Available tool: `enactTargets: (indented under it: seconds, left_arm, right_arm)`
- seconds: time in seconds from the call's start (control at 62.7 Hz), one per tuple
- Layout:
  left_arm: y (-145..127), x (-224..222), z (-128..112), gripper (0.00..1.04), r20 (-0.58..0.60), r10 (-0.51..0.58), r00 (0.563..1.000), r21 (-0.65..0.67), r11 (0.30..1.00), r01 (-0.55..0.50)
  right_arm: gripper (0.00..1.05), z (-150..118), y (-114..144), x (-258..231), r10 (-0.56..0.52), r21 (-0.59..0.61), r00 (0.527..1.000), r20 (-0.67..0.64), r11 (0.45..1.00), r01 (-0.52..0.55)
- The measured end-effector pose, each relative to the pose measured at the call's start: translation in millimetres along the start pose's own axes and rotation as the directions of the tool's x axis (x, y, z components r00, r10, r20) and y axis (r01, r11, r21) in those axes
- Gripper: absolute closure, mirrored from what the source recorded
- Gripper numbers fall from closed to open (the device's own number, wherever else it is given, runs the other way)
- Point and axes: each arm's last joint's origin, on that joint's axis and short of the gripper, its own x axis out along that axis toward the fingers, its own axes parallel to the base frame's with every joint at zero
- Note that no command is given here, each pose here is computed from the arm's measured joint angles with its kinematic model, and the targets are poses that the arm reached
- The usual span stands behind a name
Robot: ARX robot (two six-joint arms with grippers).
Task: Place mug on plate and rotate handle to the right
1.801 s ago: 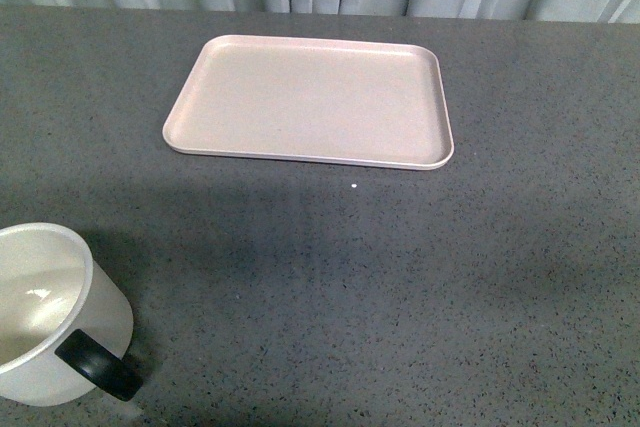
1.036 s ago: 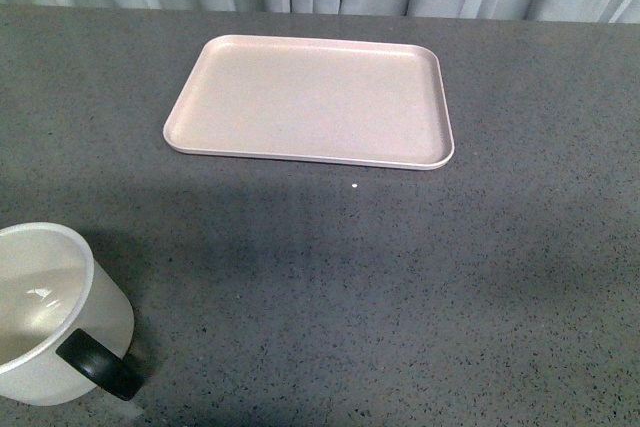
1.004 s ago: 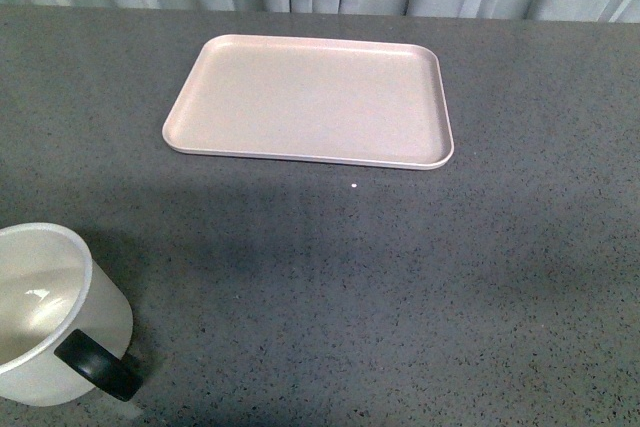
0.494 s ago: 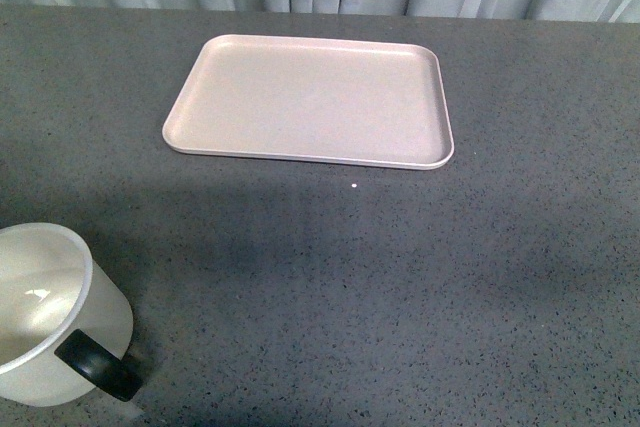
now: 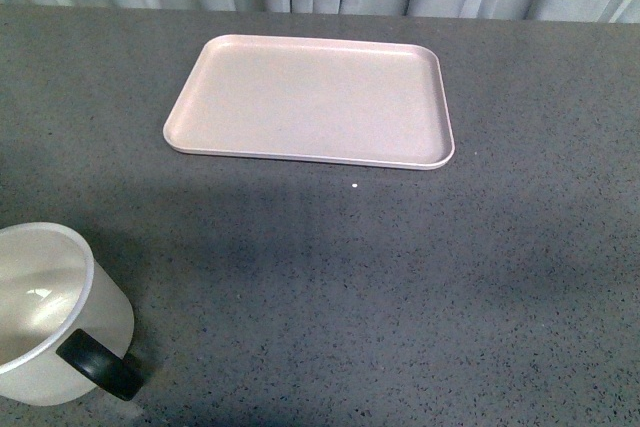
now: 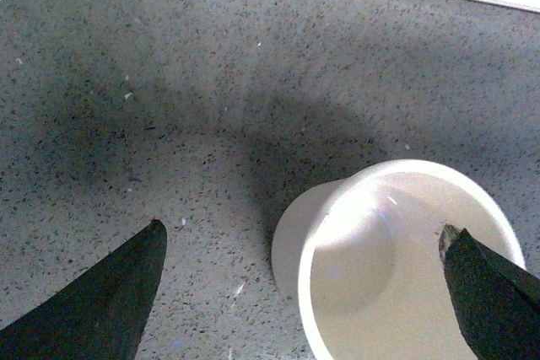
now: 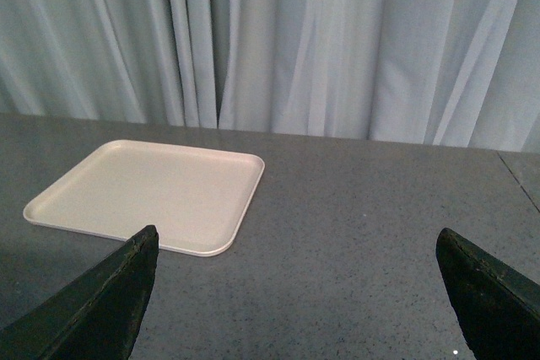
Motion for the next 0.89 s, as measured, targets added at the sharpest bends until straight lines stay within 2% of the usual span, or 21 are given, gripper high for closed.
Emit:
enactTargets:
  seconds: [0.462,0.558,0.893]
  left_arm:
    - [10.6,28.5,-11.6,0.10,-0.111,0.033,0.993,0.025,0.999,-0.031]
    - [11.5,31.5,-11.8,0.22,-0.119,0.042,0.992,0.030,0.999,-0.039]
    - [6.8,31.4,-12.0,0.73,-0.137,0.047,0.990,0.044,0.998,-0.041]
  right_arm:
    - [0.09,0.0,0.0,0.0,0.000,0.000,1.000,0.000,1.000,0.000]
    - [0.09,0.0,0.0,0.0,0.000,0.000,1.000,0.000,1.000,0.000]
    - [0.09,0.0,0.0,0.0,0.000,0.000,1.000,0.000,1.000,0.000]
